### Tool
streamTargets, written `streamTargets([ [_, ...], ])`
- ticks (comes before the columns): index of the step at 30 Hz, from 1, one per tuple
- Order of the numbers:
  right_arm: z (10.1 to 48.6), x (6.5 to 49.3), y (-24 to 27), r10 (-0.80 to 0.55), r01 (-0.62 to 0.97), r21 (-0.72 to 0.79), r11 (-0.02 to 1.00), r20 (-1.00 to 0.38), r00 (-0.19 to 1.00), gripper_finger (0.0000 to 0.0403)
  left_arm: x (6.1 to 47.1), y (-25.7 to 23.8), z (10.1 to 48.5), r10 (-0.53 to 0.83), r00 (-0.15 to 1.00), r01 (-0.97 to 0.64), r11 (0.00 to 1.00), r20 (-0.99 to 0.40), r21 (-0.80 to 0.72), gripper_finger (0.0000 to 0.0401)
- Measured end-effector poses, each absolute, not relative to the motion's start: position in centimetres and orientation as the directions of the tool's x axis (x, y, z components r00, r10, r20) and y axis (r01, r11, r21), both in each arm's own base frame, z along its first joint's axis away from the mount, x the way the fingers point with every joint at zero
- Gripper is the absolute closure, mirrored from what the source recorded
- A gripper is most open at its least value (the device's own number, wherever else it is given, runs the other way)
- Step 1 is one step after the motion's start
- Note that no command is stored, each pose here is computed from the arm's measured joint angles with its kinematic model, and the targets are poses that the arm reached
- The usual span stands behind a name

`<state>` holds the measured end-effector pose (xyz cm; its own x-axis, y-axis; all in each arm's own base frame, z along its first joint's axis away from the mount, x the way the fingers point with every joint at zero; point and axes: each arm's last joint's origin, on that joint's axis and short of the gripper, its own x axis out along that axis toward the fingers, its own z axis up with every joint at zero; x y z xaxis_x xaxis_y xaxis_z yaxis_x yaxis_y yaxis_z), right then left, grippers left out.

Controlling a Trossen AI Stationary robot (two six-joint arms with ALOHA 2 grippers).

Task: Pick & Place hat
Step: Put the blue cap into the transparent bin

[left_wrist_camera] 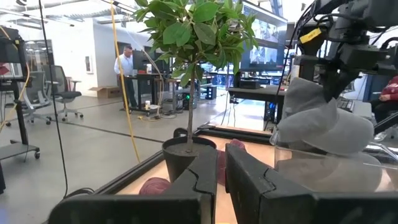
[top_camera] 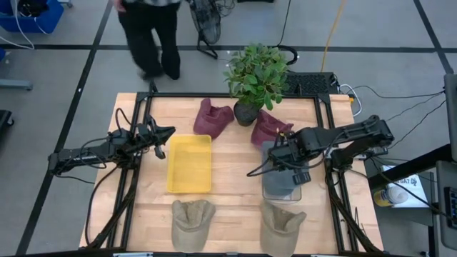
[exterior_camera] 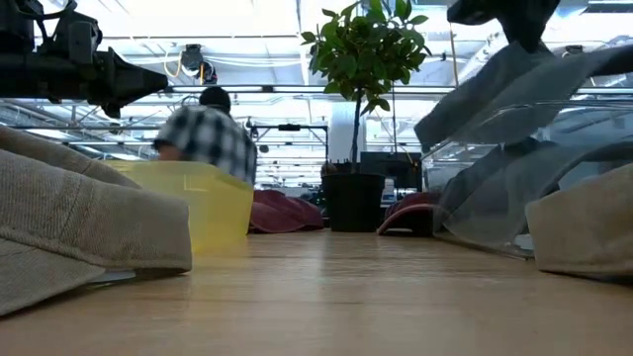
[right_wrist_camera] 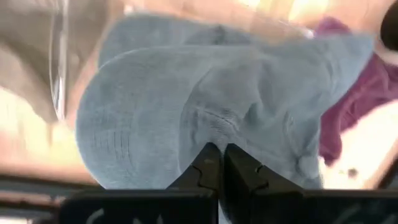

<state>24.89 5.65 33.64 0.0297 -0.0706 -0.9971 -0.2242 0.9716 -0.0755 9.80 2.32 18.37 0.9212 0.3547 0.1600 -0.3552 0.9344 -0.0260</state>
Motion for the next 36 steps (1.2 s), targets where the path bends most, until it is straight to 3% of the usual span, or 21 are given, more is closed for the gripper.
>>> streamTargets([
  [7, 31.1, 25.9, 6.0, -0.059, -0.194, -0.049, 0.980, -0.997, -0.043, 0.0402, 9.8, 2.3, 18.4, 0.355, 0.921, -0.355, 0.934, 0.160, -0.028, 0.0364],
  [16, 26.3, 26.6, 6.2, -0.052, -0.226, 0.003, 0.974, -0.970, -0.236, 0.0402, 9.8, 2.3, 18.4, 0.355, 0.922, -0.355, 0.934, 0.158, -0.027, 0.0364],
  [25, 25.4, 27.2, 6.4, -0.046, -0.261, 0.013, 0.965, -0.974, -0.220, 0.0403, 9.8, 2.3, 18.4, 0.355, 0.922, -0.355, 0.934, 0.158, -0.025, 0.0364],
  [32, 24.1, 28.6, 7.1, -0.008, -0.324, 0.011, 0.946, -0.998, -0.058, 0.0403, 9.8, 2.3, 18.3, 0.355, 0.922, -0.355, 0.934, 0.157, -0.025, 0.0364],
  [36, 22.6, 28.3, 7.1, 0.002, -0.333, 0.021, 0.943, -0.998, -0.056, 0.0403, 9.8, 2.3, 18.3, 0.355, 0.922, -0.355, 0.934, 0.156, -0.025, 0.0364],
])
